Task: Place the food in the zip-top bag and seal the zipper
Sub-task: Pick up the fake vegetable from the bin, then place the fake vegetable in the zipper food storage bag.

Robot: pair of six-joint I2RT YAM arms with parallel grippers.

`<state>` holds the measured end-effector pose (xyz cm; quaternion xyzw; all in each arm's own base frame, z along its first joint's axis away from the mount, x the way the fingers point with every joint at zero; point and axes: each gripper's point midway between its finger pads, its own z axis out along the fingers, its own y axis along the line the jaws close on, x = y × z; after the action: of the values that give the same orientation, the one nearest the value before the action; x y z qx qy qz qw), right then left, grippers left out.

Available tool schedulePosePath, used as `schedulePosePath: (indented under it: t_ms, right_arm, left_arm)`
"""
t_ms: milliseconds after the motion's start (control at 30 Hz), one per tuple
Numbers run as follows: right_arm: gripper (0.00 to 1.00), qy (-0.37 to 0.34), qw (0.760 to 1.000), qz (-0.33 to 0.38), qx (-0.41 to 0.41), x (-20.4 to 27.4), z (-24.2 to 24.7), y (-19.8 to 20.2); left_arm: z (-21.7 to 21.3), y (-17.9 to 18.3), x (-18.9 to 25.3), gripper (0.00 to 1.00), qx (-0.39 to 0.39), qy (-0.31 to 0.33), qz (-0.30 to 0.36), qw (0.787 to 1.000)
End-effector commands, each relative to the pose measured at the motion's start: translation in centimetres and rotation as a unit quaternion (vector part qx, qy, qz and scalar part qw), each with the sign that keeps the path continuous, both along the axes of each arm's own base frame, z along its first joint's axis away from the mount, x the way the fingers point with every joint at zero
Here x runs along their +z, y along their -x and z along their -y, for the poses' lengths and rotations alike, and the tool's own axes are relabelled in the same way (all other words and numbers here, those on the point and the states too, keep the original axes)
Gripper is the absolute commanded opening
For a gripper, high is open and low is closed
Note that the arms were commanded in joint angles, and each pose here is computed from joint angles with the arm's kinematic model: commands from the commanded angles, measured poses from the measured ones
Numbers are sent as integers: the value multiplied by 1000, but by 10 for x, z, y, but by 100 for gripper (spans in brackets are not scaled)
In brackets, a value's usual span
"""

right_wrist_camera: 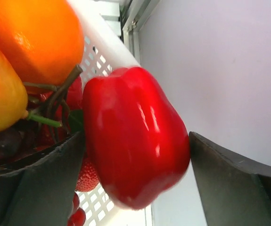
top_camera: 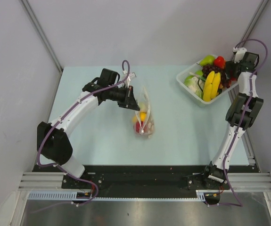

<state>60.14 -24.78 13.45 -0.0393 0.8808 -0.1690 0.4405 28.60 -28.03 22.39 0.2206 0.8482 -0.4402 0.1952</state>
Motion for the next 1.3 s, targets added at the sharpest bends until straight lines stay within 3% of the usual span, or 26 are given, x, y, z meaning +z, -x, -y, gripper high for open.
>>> schedulePosePath:
  t_ms: [0,300,400,633,833,1000,1100,1133,1200,1267]
  right_arm:
    - [83,27,999,31,-10,29,7,-8]
    - [47,8,995,100,9,100,-7,8]
    - [40,-7,993,118,26,123,-17,12]
    - [33,-61,982,163,72,184,-54,32]
    - [31,-114,956,188,194,258,-150,77]
    - [31,-190,903,205,327,314,-281,147]
    - [31,-256,859,182,404,315,-351,196]
    - [32,-291,853,152,405,295,-367,205]
    - [31,-321,818,137,458,296,-410,240]
    - [31,-353,805,103,466,276,-430,256]
  left_arm:
    - [2,-2,13,0,-6,18,13,1000]
    - [0,-2,9,0,-5,13,24,1000]
    - [-1,-1,7,0,-5,12,23,1000]
    - [0,-2,8,0,-5,13,28,1000]
    - [0,-1,13,0,-8,17,34,999]
    - [-1,1,16,0,-8,18,38,999]
    - [1,4,24,0,-12,31,35,999]
    - [2,5,27,0,-11,37,30,999]
    - [5,8,32,0,-18,49,24,998]
    - [8,13,42,0,-27,69,19,997]
